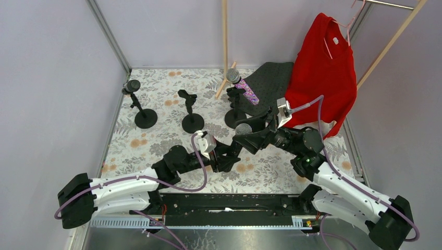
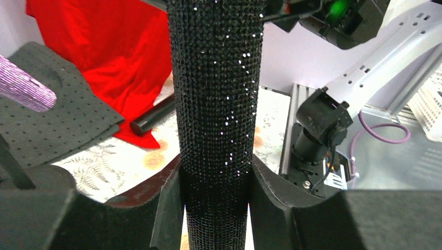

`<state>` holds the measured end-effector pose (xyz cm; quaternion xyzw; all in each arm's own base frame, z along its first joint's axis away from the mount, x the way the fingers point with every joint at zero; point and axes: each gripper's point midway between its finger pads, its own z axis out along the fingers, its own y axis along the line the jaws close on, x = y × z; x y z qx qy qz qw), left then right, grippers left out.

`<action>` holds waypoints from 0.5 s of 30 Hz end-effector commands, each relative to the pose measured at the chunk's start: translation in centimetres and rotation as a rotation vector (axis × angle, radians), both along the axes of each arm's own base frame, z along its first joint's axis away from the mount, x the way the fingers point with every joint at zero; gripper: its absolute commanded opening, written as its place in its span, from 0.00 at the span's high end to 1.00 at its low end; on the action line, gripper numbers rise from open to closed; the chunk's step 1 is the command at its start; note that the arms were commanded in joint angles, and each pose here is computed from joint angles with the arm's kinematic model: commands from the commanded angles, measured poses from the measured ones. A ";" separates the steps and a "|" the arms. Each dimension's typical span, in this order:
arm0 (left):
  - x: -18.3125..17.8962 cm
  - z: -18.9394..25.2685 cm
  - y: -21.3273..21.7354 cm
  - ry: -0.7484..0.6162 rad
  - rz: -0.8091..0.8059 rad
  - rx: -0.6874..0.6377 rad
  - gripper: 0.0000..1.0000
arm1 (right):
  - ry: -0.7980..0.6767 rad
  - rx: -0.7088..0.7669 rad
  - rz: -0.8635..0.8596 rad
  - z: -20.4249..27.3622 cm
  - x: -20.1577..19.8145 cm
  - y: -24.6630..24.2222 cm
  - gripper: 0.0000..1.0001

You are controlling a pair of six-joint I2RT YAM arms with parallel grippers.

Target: Attach the microphones to the stand

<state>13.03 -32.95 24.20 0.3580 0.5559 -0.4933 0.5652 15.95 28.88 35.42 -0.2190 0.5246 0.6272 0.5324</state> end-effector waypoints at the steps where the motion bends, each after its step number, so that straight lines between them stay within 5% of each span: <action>1: -0.7 2.7 -0.5 -0.029 -0.043 -0.057 1.00 | -0.131 -0.001 -0.075 3.0 -0.1 -1.3 0.15; 15: -0.5 4.7 0.6 -0.041 -0.002 -0.153 1.00 | -0.081 -0.047 -0.042 -1.4 -0.5 -1.0 0.09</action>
